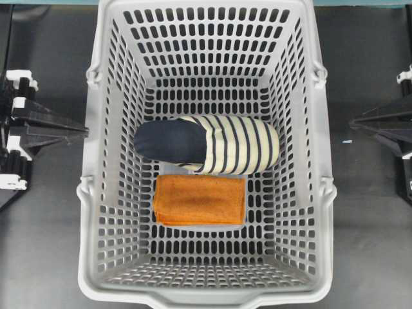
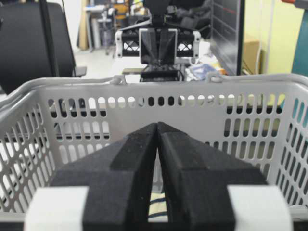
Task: Pick up the orange cloth from the shopping basket with the left arm.
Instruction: 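Move the left gripper over the basket toward the orange cloth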
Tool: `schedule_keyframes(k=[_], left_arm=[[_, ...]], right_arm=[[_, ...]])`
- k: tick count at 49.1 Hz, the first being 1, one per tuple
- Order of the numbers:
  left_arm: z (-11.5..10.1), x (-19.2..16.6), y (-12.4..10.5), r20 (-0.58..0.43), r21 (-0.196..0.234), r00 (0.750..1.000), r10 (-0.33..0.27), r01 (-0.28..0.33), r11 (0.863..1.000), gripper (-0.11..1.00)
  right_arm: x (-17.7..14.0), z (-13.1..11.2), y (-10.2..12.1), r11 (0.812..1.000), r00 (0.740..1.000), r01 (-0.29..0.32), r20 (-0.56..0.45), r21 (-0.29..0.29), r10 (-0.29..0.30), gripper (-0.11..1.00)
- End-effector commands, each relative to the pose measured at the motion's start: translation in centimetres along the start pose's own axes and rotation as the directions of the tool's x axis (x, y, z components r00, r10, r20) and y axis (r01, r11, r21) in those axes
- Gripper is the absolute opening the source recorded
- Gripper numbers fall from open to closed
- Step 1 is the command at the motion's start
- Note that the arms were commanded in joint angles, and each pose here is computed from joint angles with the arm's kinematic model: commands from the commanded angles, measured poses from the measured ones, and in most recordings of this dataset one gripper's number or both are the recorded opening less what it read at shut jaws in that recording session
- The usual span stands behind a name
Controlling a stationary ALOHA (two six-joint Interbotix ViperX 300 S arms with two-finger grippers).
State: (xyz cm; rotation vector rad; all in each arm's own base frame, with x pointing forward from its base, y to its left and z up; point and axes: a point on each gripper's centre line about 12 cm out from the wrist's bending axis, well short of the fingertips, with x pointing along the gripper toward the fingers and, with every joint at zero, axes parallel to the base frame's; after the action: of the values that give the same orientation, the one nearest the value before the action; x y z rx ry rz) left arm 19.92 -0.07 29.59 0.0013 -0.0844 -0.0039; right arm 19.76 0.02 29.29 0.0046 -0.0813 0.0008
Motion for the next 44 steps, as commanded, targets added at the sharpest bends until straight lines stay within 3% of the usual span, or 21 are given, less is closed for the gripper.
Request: schedule_keyframes(k=[1,7,10,17,23,28,33,44], left_arm=[[3.1,0.1,-0.1,0.055,-0.022,0.998,-0.008,0.009,1.0,0.06],[5.2,0.4,0.0,0.003,-0.133,1.0,0.0,0.0,0.991,0.0],[5.7,0.7,-0.1,-0.049,-0.165,0.999,-0.004,-0.004,0.986,0.0],[6.0,2.3,-0.6,-0.207,-0.176,0.978,-0.024,-0.013,0.984,0.0],[6.4,4.7,-1.4,-0.341,-0.168,0.939,-0.05,-0.008,0.986,0.0],[6.3,7.1,-1.9,-0.478,-0.155,0.877,-0.055,-0.022,0.988,0.0],[6.0,10.0,-2.1,-0.608,-0.131,0.792,-0.045,-0.044,0.99,0.0],[4.4,16.3,-3.7,-0.788,-0.093,0.615,-0.046,-0.043,0.995,0.0]], right_arm=[[0.3,0.6,0.4,1.0,1.0,-0.018,0.017,0.023,0.017,0.0],[0.3,0.3,0.6,0.997,1.0,-0.024,0.001,0.073,0.024,0.0],[0.4,0.2,0.8,0.994,0.999,-0.033,-0.003,0.103,0.034,0.0],[0.4,0.1,0.8,0.99,0.999,-0.036,-0.006,0.14,0.037,0.0],[0.4,0.2,0.8,0.989,0.999,-0.036,-0.002,0.142,0.037,0.0],[0.6,0.0,0.8,0.988,0.999,-0.034,-0.017,0.148,0.037,0.0],[1.0,-0.5,1.1,0.987,0.997,-0.036,-0.066,0.158,0.047,0.0],[1.4,-1.2,1.1,0.987,0.993,-0.031,-0.104,0.158,0.048,0.0]])
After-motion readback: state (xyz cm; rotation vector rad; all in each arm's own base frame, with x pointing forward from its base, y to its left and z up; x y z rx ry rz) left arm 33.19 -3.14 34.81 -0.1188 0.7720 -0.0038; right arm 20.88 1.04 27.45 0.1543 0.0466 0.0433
